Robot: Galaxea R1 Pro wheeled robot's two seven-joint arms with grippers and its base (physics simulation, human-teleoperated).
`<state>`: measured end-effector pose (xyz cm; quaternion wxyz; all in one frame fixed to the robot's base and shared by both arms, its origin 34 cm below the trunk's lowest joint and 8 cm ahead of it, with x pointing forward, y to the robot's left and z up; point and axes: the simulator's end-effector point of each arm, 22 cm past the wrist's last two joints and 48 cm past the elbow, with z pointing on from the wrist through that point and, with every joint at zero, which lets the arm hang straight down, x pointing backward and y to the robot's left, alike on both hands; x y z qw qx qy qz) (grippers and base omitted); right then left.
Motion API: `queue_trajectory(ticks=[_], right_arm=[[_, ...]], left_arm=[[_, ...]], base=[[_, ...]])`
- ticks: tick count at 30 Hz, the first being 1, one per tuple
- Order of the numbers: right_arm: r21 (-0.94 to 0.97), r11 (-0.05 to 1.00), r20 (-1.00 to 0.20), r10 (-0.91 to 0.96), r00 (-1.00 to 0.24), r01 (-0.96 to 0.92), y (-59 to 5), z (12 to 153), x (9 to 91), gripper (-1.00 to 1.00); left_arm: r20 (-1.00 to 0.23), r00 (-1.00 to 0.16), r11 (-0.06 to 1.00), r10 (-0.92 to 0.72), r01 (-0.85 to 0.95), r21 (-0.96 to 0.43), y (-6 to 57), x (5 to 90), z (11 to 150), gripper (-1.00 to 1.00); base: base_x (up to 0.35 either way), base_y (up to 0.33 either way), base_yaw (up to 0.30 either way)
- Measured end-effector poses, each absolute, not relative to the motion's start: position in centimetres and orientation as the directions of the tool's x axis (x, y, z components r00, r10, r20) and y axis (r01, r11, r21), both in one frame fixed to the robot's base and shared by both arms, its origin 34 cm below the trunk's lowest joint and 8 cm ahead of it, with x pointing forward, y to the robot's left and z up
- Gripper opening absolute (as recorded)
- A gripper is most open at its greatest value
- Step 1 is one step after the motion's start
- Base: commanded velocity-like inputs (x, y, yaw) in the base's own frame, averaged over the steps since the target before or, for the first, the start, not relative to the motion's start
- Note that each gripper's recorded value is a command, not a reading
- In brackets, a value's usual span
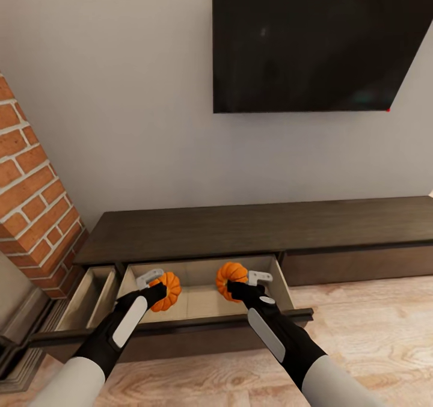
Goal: Place each of the two pumpkins and all three candles from the living room inside a cabinet in the living room (use any cabinet), then make sure every cabinet is closed, and position the cauldron so it is next to a table in the living room.
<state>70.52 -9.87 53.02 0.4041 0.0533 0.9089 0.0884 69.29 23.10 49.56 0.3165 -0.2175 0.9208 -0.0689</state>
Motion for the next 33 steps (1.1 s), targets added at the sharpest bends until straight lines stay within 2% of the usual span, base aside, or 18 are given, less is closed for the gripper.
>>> queue_trajectory(ticks=[33], right_arm=[[0.206,0.978,-0.726,0.167,-0.667,0.021,-9.7,51.4,70.2,-1.0]], left_arm=[[-0.562,-0.699,0.897,-0.441,-0.354,-0.264,23.1,69.1,48.1,-1.0]], base=[[0.022,0.006,0.0]])
